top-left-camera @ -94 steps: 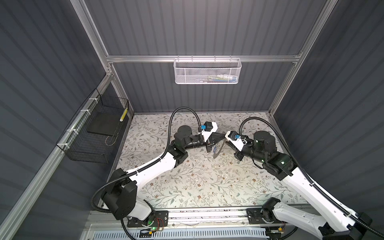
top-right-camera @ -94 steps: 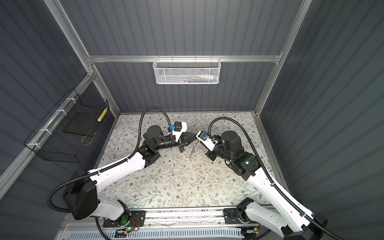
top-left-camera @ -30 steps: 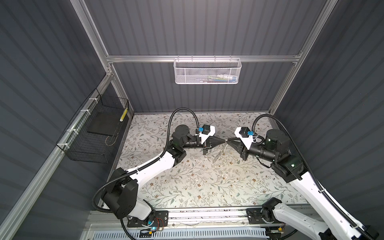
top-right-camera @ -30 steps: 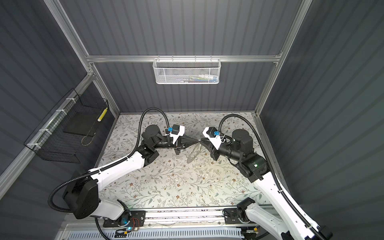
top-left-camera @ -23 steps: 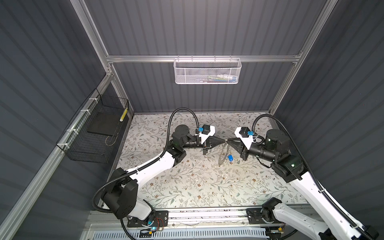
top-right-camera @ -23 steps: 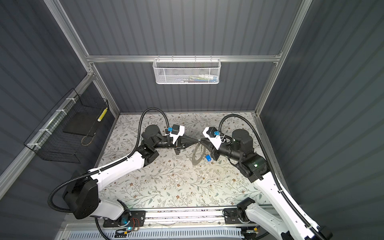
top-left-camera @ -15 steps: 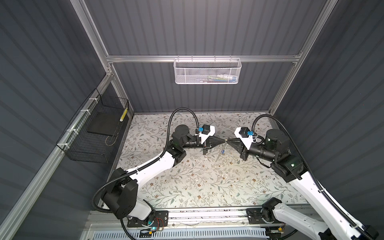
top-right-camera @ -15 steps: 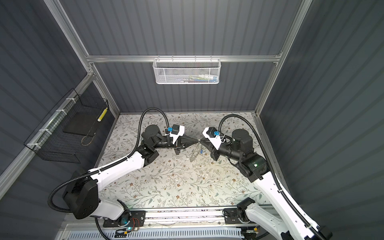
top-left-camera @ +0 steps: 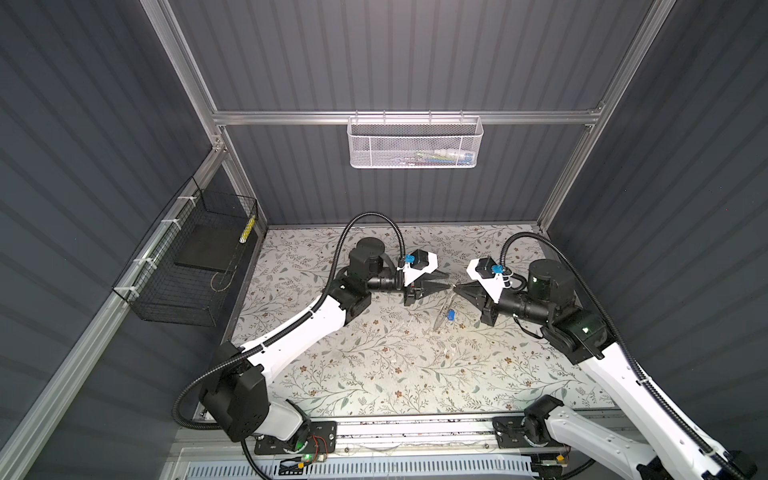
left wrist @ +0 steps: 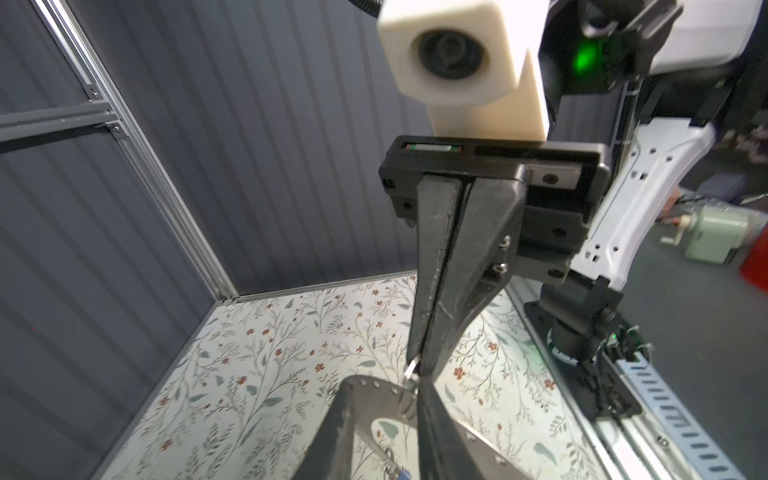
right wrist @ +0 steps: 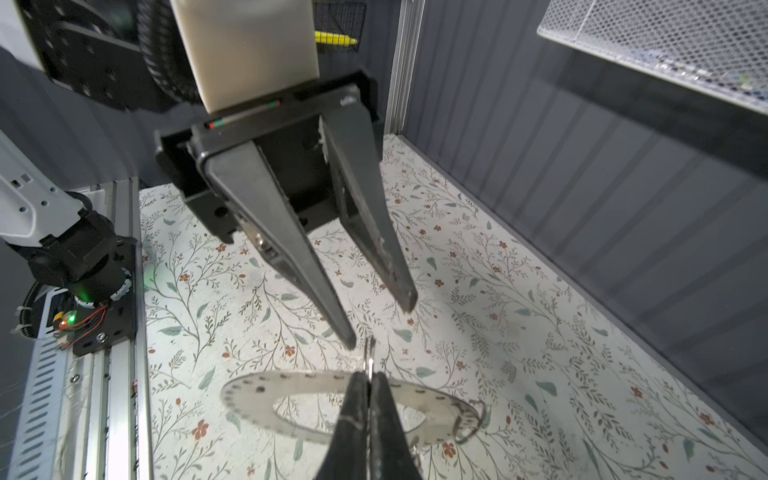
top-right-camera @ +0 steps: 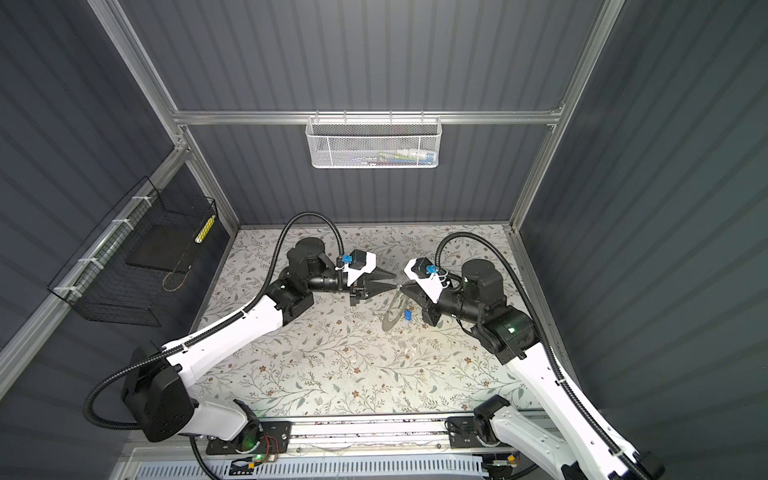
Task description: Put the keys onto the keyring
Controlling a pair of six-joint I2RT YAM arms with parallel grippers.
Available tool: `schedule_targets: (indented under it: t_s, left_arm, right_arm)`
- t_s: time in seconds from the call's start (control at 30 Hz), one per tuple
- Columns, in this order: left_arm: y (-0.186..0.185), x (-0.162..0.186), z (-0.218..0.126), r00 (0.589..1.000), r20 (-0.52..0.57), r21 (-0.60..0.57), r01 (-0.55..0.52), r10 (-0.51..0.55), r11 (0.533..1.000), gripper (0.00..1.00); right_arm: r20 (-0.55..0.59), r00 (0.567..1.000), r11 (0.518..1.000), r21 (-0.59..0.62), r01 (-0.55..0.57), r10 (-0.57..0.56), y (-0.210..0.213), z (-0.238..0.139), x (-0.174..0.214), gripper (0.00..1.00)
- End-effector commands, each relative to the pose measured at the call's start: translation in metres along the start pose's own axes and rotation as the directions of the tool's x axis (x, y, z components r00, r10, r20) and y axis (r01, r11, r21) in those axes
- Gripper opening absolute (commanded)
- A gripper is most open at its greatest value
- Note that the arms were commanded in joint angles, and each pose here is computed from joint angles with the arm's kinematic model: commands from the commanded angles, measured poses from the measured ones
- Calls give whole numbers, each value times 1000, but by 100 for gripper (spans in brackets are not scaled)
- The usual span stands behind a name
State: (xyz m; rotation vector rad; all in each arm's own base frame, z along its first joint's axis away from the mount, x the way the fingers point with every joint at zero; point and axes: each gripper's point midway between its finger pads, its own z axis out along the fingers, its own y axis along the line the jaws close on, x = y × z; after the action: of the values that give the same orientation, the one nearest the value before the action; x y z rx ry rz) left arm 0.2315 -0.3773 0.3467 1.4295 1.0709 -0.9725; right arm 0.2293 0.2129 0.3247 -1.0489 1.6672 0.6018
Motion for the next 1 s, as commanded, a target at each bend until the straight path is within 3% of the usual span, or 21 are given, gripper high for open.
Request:
schedule_targets:
  t_s: [0.0, 0.53, 0.63, 0.97]
  left_arm:
    - [-8, 9, -12, 986, -135, 21, -95, 97, 995, 28]
    - [-23, 16, 4, 953, -230, 95, -179, 197, 979, 31]
    - [-20, 4, 7, 948, -222, 97, -210, 226, 973, 31]
    - [-24, 14, 15, 930, -269, 139, -219, 250, 966, 27]
  right_arm:
    - [-39, 999, 1000, -24, -2, 1, 4, -6, -3, 0]
    - [-106, 994, 995, -87, -40, 30, 13, -4, 7, 0]
    - [-104, 994, 995, -95, -40, 30, 14, -4, 7, 0]
    - [-108, 994, 992, -118, -39, 26, 18, -3, 8, 0]
